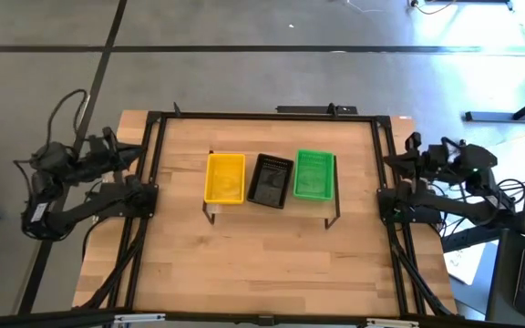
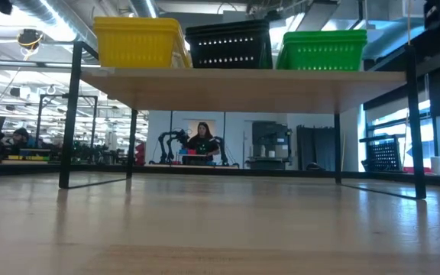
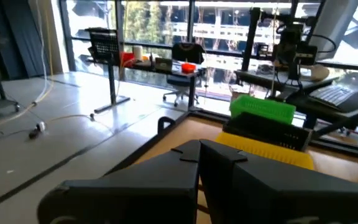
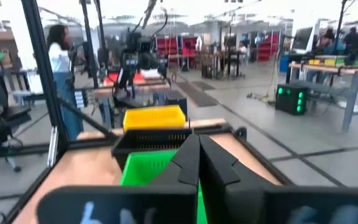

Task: Stack baskets on shelf by color
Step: Return to Home Position

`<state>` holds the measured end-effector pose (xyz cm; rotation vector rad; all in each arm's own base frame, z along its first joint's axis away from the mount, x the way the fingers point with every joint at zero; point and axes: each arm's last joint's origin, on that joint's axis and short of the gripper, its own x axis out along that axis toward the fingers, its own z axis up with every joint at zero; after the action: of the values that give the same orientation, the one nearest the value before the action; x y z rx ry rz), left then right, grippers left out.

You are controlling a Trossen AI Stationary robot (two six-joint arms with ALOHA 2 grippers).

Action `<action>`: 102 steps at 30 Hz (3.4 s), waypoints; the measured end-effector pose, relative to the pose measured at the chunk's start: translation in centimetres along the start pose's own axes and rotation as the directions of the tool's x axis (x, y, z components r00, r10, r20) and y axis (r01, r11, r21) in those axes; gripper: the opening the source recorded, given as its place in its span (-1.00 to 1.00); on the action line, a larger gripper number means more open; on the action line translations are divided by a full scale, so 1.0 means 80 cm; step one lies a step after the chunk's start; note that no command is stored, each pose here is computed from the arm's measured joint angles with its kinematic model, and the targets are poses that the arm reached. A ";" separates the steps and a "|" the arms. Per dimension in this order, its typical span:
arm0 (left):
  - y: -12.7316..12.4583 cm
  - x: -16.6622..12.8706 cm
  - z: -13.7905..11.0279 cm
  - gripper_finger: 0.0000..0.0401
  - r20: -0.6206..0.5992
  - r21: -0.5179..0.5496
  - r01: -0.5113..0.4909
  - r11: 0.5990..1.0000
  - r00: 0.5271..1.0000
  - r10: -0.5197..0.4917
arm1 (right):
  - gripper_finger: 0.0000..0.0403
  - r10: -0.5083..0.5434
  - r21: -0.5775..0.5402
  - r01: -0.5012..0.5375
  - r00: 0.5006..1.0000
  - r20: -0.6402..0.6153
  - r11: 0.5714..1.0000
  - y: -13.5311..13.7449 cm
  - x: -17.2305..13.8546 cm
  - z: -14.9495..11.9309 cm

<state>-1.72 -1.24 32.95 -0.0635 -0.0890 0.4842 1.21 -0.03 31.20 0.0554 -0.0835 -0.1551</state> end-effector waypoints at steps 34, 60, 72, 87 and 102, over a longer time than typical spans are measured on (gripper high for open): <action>0.014 0.125 -0.171 -1.00 0.000 -0.057 0.216 0.975 0.976 -0.217 | -1.00 0.066 -0.067 -0.060 0.994 0.087 0.996 -0.018 0.091 -0.165; 0.018 0.133 -0.203 -1.00 0.007 0.003 0.190 0.982 0.982 -0.190 | -1.00 0.068 -0.187 -0.058 0.997 0.047 0.981 -0.018 0.092 -0.174; 0.018 0.133 -0.203 -1.00 0.007 0.004 0.190 0.982 0.982 -0.190 | -1.00 0.068 -0.187 -0.058 0.997 0.049 0.981 -0.018 0.092 -0.174; 0.018 0.133 -0.203 -1.00 0.006 0.004 0.190 0.982 0.982 -0.190 | -1.00 0.068 -0.187 -0.058 0.996 0.050 0.981 -0.018 0.092 -0.174; 0.018 0.133 -0.203 -1.00 0.006 0.004 0.190 0.982 0.982 -0.190 | -1.00 0.068 -0.187 -0.057 0.996 0.050 0.981 -0.018 0.092 -0.174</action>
<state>8.59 4.38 17.44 -0.0493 -0.0999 0.2937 9.43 -1.96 17.86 -0.1376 -0.1260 -0.1009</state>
